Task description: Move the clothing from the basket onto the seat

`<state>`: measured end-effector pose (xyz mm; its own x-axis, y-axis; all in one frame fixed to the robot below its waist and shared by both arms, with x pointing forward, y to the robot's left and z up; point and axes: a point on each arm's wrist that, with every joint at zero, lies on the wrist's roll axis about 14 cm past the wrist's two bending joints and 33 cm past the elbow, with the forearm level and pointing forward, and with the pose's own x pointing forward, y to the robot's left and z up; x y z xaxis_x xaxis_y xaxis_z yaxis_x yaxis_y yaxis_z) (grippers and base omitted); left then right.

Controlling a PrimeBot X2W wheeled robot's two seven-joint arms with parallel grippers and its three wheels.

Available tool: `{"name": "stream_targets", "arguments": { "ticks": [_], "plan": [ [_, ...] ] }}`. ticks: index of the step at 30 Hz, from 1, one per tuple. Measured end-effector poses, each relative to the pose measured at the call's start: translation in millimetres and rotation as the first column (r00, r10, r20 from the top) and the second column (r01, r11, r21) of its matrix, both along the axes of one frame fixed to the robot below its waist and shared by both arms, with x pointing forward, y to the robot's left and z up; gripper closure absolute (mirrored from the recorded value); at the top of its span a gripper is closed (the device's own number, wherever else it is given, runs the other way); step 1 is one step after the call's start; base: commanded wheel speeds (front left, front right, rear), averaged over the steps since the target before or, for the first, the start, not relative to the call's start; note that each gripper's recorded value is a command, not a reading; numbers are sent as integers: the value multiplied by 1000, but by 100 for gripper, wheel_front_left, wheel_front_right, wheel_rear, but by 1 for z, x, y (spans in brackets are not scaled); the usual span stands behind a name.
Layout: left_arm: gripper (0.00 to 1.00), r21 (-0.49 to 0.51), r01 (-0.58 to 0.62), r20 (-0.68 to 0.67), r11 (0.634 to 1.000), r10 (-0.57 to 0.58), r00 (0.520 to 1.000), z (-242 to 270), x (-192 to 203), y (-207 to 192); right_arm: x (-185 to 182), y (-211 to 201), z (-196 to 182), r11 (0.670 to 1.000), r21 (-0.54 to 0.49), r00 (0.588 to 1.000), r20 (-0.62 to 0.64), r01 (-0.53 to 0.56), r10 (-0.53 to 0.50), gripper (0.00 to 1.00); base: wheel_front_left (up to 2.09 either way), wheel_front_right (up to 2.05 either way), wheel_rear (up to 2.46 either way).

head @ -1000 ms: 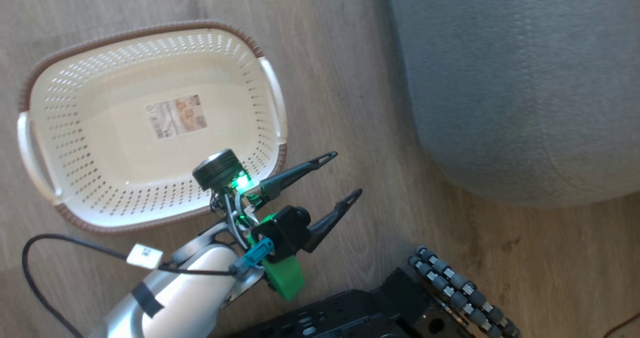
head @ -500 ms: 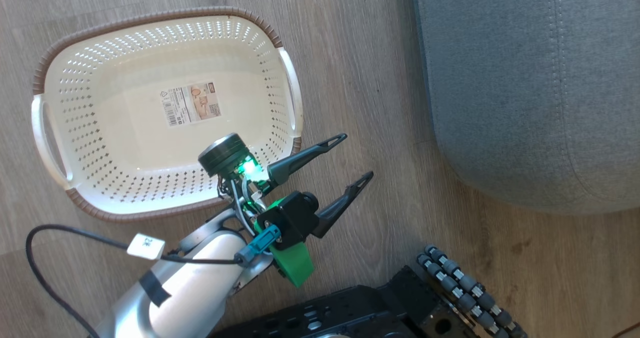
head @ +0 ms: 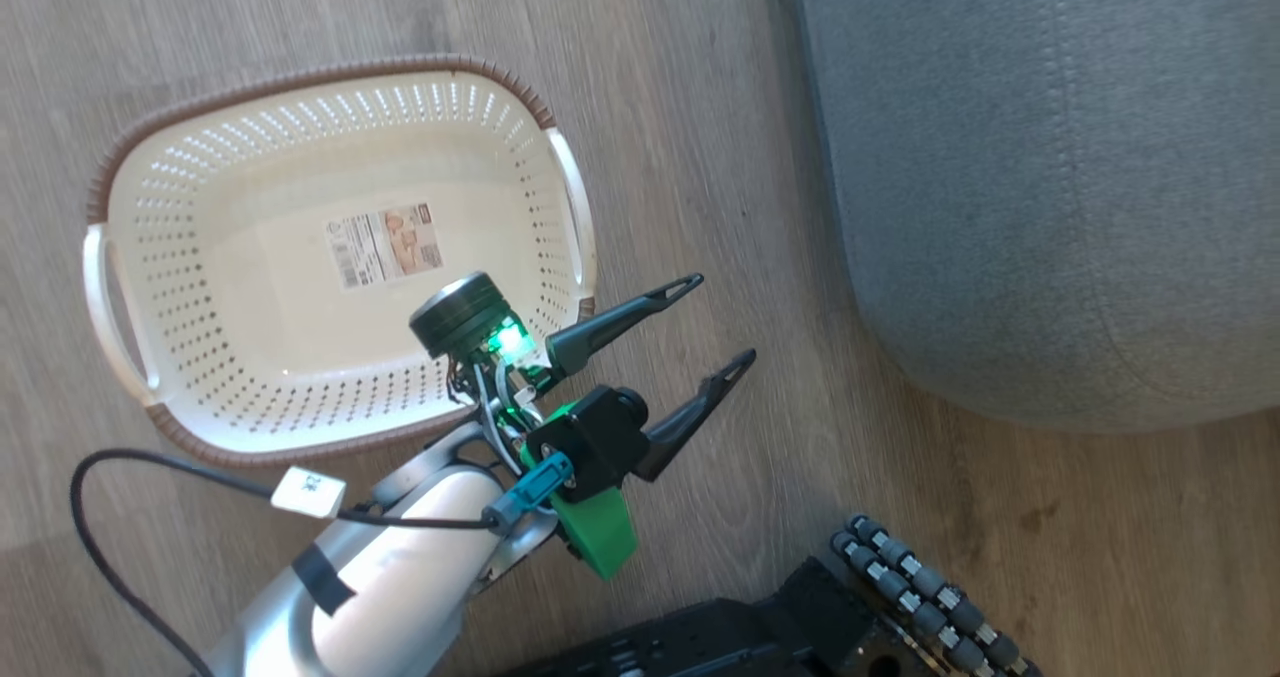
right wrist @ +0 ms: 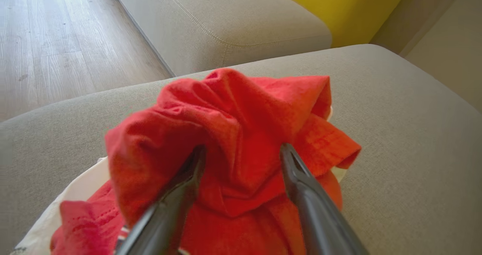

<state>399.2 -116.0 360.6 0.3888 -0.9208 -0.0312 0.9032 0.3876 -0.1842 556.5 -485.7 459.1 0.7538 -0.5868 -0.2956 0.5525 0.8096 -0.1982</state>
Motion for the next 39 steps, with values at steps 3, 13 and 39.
{"name": "stream_targets", "arguments": {
  "ticks": [3,13,39],
  "plan": [
    [0,-8,4,18,1000,-4,1000,10,-1,-4,-3,3,10,1000,-5,1000,-11,-16,16,0,0,0,0],
    [0,-38,14,72,999,-12,997,51,-15,-16,-12,10,66,994,-70,996,27,-79,81,0,0,0,0],
    [0,-96,-399,163,912,410,897,146,-9,65,-43,147,234,819,-356,654,494,-449,573,0,0,0,0]
  ]
}}
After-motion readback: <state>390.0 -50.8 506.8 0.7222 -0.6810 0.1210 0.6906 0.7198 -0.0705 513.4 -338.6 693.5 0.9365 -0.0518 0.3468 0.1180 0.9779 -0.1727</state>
